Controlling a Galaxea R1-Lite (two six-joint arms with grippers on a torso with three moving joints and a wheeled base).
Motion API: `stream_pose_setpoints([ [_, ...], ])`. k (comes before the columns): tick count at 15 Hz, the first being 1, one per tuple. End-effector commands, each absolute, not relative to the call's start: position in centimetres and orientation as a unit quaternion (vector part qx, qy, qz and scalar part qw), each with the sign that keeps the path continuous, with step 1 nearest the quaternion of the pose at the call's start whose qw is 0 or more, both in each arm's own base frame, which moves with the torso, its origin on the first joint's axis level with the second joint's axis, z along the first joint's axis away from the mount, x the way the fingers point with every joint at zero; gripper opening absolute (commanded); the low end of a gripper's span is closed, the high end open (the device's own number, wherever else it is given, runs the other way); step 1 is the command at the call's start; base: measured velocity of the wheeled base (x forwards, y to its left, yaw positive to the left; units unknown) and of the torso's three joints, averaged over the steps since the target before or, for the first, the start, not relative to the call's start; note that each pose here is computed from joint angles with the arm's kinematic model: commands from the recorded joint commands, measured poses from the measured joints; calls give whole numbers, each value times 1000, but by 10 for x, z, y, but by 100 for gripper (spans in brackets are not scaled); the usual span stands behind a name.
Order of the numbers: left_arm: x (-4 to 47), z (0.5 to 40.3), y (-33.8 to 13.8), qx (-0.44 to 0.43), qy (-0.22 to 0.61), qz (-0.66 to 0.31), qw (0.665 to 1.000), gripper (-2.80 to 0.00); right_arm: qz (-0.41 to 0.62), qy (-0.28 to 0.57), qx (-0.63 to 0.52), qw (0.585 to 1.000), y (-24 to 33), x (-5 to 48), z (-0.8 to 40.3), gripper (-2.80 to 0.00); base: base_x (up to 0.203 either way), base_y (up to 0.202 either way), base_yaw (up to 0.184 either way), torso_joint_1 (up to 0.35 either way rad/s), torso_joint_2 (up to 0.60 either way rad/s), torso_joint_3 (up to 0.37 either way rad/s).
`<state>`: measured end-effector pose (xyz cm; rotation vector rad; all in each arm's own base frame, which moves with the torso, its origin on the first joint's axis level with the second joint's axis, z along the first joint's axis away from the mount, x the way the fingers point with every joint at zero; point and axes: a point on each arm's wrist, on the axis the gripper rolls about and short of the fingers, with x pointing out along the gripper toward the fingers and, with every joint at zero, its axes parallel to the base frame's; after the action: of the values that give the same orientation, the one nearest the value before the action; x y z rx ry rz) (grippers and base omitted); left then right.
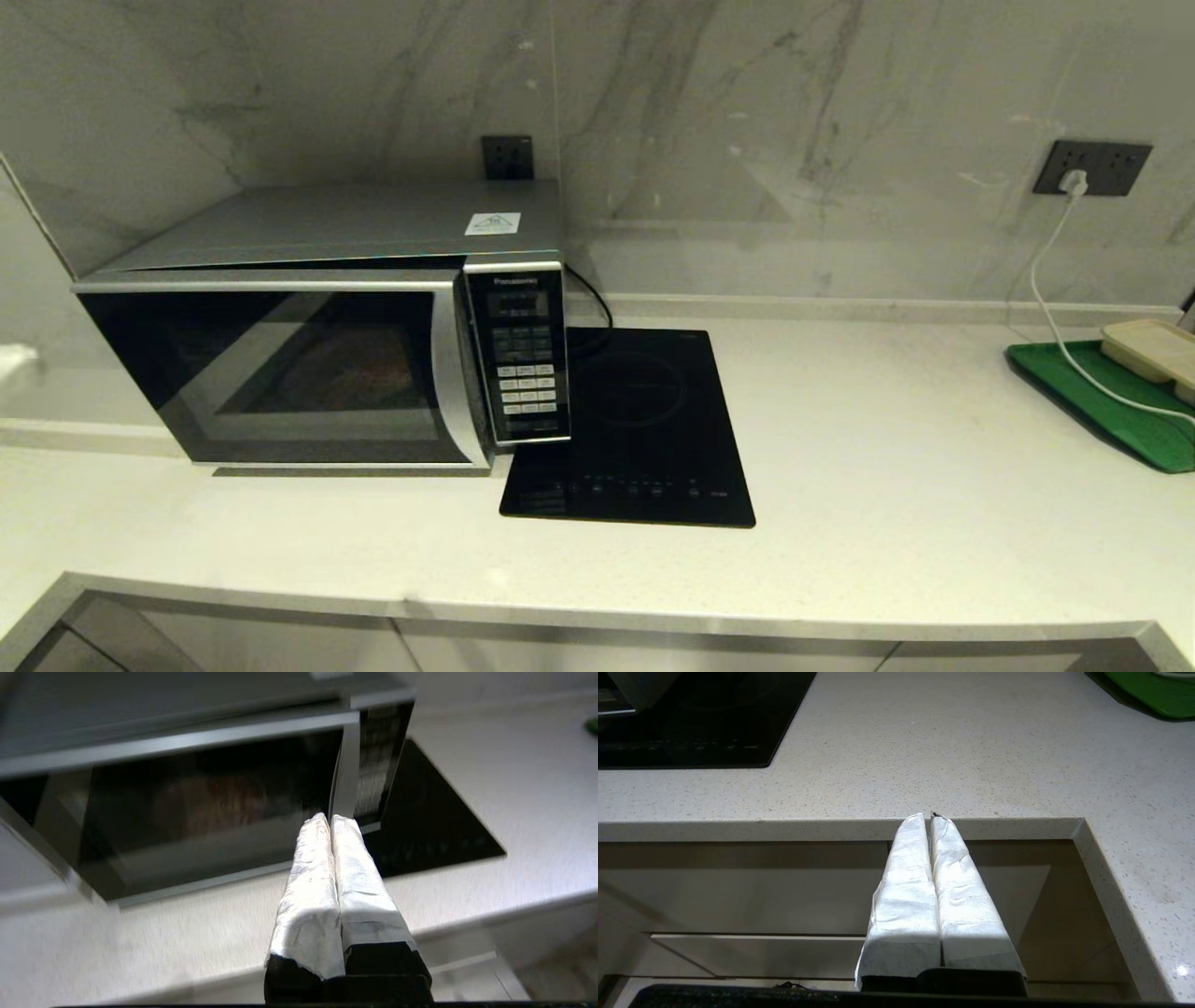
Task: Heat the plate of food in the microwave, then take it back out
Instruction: Open the microwave oven
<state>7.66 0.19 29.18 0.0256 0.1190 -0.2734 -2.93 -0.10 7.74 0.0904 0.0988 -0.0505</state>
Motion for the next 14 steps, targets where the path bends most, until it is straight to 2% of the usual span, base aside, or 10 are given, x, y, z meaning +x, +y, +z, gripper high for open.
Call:
stream_pose_setpoints([
  [1,107,322,-1,26,47,-150,987,-280,-25,50,45,997,-1,-29,77,-280,0,0,0,0,0,0],
  [5,206,327,-12,53,44,-76,995,-280,-25,50,46,997,-1,-29,77,-280,0,0,0,0,0,0],
  [9,303,307,-41,111,-60,20,992,-280,-25,50,46,997,-1,-29,77,-280,0,0,0,0,0,0],
  [11,313,302,-73,126,-70,-2,990,-280,-25,50,45,997,-1,-29,77,-280,0,0,0,0,0,0],
  [14,311,293,-93,102,-6,-37,994,-280,-25,50,46,997,-1,-29,77,-280,0,0,0,0,0,0],
])
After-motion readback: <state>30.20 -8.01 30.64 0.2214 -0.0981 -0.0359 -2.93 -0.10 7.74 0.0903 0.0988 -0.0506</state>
